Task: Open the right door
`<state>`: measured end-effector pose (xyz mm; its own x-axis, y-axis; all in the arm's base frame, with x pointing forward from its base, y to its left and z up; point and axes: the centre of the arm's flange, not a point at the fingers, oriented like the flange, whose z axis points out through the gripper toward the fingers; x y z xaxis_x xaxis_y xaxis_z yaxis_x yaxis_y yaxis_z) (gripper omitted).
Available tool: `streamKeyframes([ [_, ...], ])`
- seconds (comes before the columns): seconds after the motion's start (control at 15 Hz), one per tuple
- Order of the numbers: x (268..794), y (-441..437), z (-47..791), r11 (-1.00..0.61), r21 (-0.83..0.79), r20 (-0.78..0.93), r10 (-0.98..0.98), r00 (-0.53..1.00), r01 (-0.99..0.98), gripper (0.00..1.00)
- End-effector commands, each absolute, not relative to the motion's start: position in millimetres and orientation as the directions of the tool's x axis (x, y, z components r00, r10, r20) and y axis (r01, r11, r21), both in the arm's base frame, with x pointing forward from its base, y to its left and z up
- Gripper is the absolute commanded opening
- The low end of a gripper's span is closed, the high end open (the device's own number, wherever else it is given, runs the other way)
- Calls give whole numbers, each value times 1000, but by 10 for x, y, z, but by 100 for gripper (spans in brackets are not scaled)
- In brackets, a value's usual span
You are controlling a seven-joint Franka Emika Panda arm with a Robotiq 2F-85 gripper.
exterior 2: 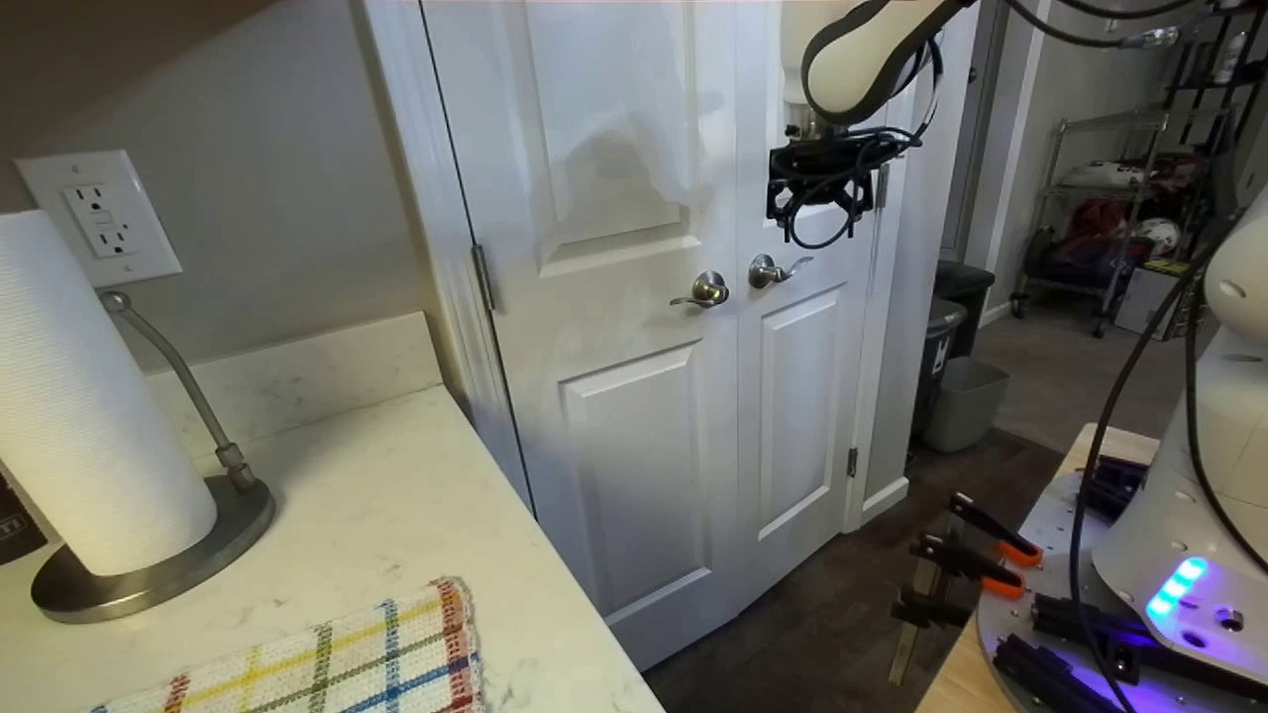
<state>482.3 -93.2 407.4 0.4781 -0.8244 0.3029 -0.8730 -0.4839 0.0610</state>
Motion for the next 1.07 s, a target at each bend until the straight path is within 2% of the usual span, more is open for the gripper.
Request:
streamKeyframes([
  [0.0, 5025, -1034, 3837, -407, 67, 336, -850, 405, -911, 100],
  [1.0, 5475, -1829, 3468, -111, -82, 331, -940, 78, -990, 100],
])
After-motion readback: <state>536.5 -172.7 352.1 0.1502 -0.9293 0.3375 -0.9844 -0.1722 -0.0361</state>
